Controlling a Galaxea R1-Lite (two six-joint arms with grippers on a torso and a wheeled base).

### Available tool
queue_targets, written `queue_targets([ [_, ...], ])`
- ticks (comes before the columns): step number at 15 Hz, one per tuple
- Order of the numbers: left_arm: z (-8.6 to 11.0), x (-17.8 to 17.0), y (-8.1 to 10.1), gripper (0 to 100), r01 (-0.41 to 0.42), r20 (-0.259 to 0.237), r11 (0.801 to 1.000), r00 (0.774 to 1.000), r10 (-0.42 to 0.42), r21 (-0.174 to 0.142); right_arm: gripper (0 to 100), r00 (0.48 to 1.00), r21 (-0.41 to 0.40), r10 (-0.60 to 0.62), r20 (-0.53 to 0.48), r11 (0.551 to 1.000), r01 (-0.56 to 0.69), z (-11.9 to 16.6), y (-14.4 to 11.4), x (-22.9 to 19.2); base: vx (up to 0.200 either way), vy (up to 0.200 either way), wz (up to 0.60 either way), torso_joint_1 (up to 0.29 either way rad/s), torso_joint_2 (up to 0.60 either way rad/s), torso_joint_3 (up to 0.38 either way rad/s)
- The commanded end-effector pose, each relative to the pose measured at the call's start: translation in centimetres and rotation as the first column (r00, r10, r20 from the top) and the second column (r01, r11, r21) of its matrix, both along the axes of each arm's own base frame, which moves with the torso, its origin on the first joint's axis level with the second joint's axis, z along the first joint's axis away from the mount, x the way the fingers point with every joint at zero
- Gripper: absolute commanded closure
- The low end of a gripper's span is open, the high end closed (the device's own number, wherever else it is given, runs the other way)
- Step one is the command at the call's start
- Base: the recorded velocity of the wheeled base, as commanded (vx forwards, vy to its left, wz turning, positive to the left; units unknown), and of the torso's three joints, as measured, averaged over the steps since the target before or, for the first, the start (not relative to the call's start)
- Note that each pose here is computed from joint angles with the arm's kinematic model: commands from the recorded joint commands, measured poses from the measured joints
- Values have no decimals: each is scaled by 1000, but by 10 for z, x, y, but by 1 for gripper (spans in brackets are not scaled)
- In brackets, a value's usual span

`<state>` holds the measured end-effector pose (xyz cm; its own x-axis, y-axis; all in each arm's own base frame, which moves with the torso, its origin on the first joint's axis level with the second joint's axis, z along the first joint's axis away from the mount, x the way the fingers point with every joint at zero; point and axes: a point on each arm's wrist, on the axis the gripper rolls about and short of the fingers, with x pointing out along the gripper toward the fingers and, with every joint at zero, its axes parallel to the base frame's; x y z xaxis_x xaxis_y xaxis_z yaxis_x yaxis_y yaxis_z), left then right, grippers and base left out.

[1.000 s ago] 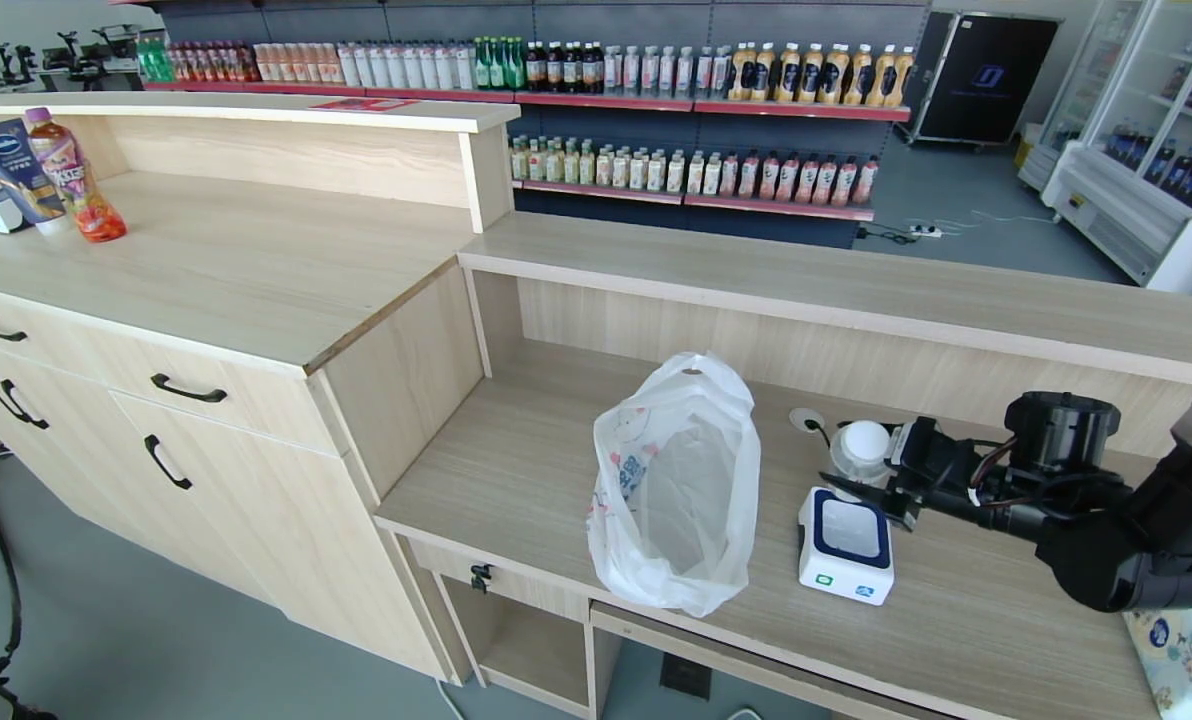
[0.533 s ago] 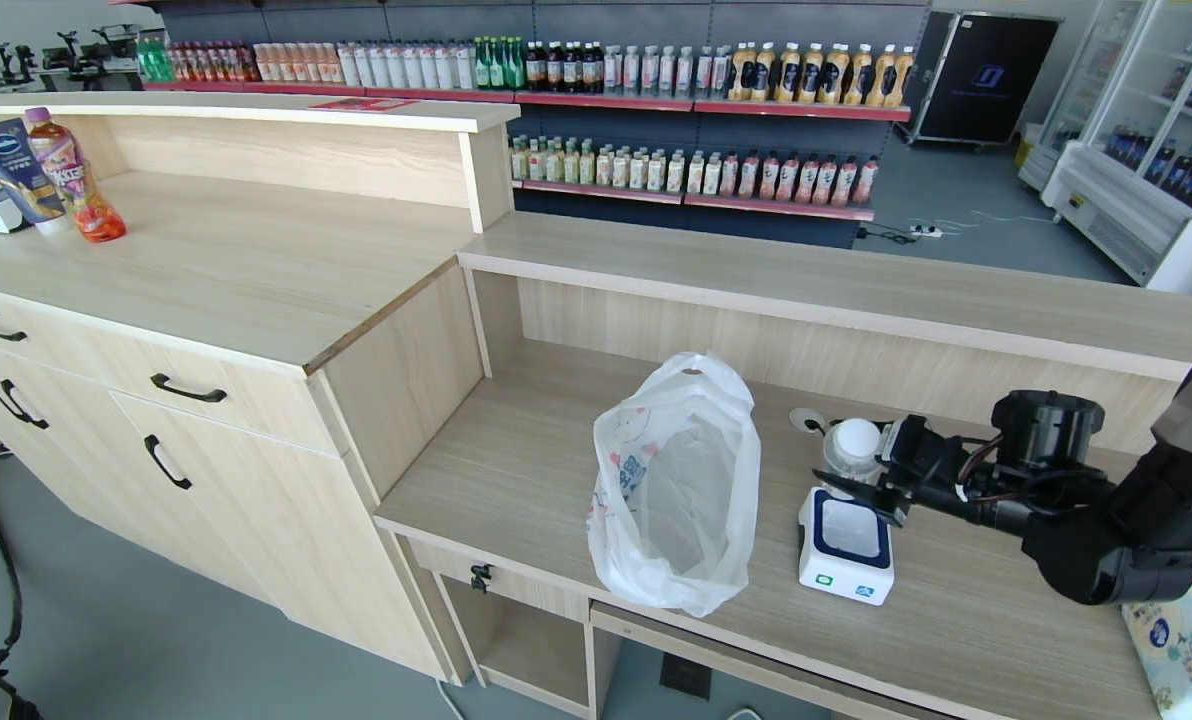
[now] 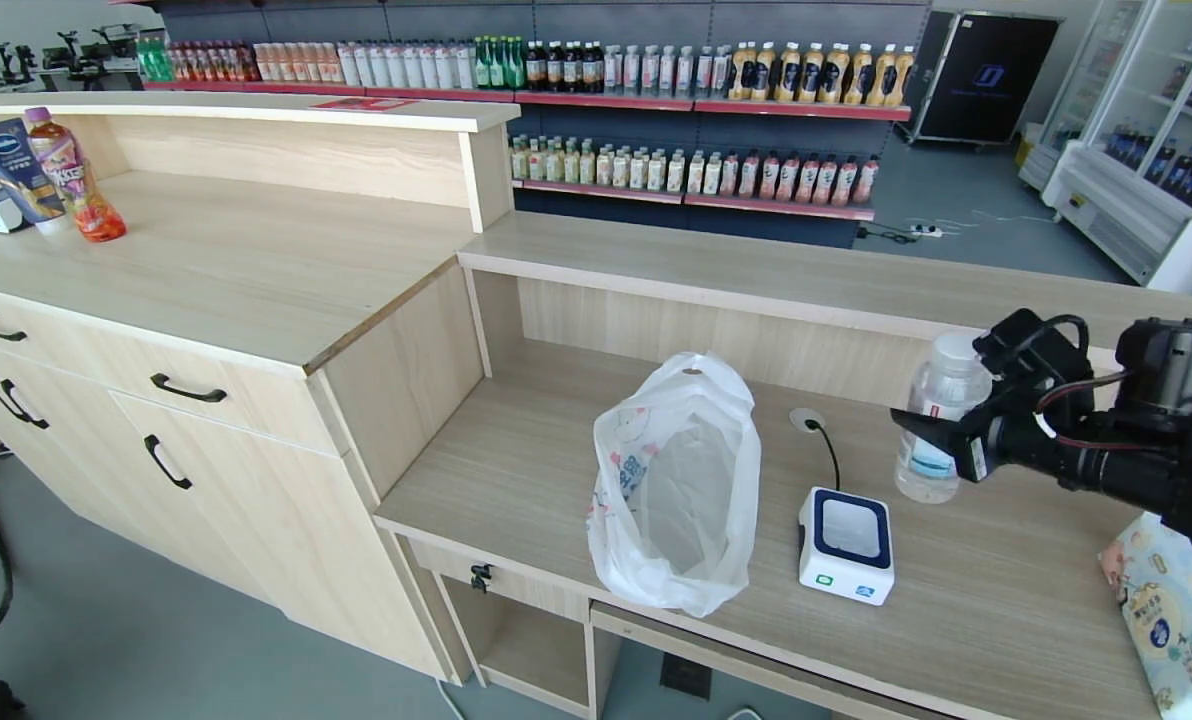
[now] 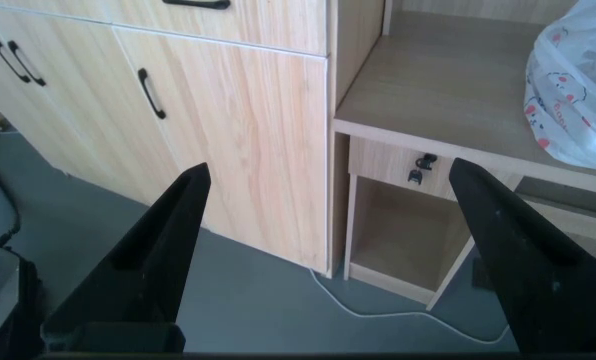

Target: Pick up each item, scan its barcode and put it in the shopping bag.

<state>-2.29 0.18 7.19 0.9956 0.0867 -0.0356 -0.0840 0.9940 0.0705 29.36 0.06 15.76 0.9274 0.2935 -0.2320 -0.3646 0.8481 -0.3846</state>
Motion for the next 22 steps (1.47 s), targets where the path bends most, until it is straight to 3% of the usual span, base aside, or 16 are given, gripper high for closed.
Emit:
queue_targets([
  [1, 0, 0, 0, 0, -1, 0, 1000, 1000, 1, 0, 100, 949, 46, -317, 6, 948, 316, 36, -18, -76, 0, 0, 0, 0, 0, 0],
  [6, 0, 0, 0, 0, -1, 0, 1000, 1000, 1, 0, 100, 920, 40, -392, -7, 919, 392, 44, -28, -101, 0, 0, 0, 0, 0, 0],
  [10, 0, 0, 0, 0, -1, 0, 1000, 1000, 1, 0, 100, 924, 52, -382, -11, 923, 382, 46, -26, -91, 0, 0, 600, -91, 179, 112],
  [13, 0, 0, 0, 0, -1, 0, 1000, 1000, 1, 0, 100, 930, 109, -366, 22, 926, 362, 49, -22, -74, 0, 0, 600, -139, 344, 186],
  [16, 0, 0, 0, 0, -1, 0, 1000, 1000, 1, 0, 100, 939, 233, -342, 26, 916, 327, 48, -14, -47, 0, 0, 200, -118, 272, 150],
  [18, 0, 0, 0, 0, -1, 0, 1000, 1000, 1, 0, 100, 942, 275, -331, 44, 911, 307, 35, -11, -21, 0, 0, 0, 0, 0, 0],
  [22, 0, 0, 0, 0, -1, 0, 1000, 1000, 1, 0, 100, 947, 273, -320, 42, 915, 297, -8, -9, 21, 0, 0, 0, 0, 0, 0],
])
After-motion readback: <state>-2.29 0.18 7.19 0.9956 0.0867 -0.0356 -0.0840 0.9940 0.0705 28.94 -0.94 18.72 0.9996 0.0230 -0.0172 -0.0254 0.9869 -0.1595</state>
